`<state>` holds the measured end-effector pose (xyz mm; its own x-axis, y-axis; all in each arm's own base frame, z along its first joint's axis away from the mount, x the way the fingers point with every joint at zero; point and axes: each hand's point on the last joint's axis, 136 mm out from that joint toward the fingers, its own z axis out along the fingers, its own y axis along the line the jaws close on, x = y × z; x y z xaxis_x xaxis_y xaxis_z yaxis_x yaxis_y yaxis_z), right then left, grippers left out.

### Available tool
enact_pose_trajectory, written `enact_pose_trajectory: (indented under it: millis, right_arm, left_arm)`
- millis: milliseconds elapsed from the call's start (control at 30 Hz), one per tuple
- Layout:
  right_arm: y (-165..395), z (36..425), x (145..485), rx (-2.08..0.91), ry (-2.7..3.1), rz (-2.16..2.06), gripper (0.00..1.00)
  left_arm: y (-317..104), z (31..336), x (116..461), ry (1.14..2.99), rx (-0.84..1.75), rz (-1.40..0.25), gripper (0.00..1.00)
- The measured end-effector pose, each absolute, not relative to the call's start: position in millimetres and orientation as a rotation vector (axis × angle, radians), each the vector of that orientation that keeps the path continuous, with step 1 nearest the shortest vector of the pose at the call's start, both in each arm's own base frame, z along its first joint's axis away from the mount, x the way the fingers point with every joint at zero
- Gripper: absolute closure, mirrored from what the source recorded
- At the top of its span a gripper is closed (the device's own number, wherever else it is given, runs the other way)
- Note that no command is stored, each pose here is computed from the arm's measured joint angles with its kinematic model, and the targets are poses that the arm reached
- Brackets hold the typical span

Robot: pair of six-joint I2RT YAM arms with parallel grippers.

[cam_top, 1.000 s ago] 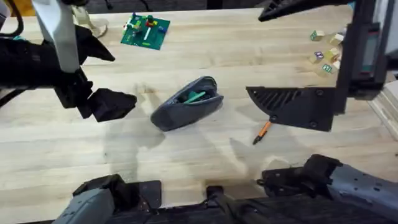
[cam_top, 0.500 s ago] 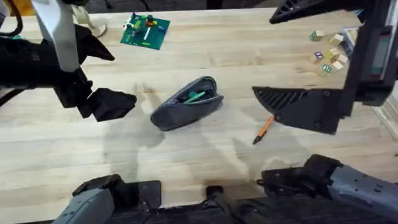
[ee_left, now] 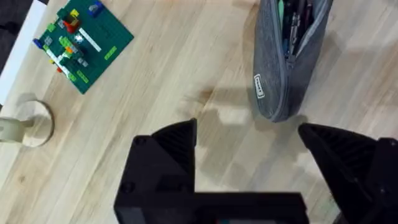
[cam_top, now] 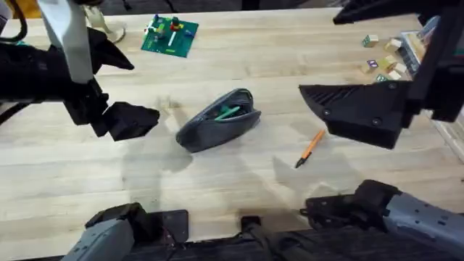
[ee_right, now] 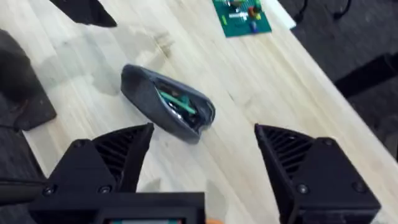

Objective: Unzip the bag, pick up the pens from the table one at a time and place them inside, then zip the bag closed.

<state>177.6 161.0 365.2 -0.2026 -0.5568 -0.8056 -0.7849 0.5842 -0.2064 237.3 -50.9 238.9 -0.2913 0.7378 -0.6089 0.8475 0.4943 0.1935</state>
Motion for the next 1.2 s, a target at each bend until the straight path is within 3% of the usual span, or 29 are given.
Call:
enact_pose_trajectory:
  millis: [700,900,1200]
  right_arm:
    - [67.3,328.4,198.8,-0.632,2.270,0.081,0.005]
    - [30.1,315.7,193.6,-0.223,2.423,0.084,0.005]
    - [19.6,308.2,185.7,0.256,2.478,0.205,0.004]
  left_arm:
    - [-50.8,239.2,238.1,2.088,1.297,-0.215,0.007]
    - [-50.8,239.2,238.0,2.089,1.297,-0.215,0.008]
    - [-50.8,239.2,238.0,2.089,1.297,-0.215,0.008]
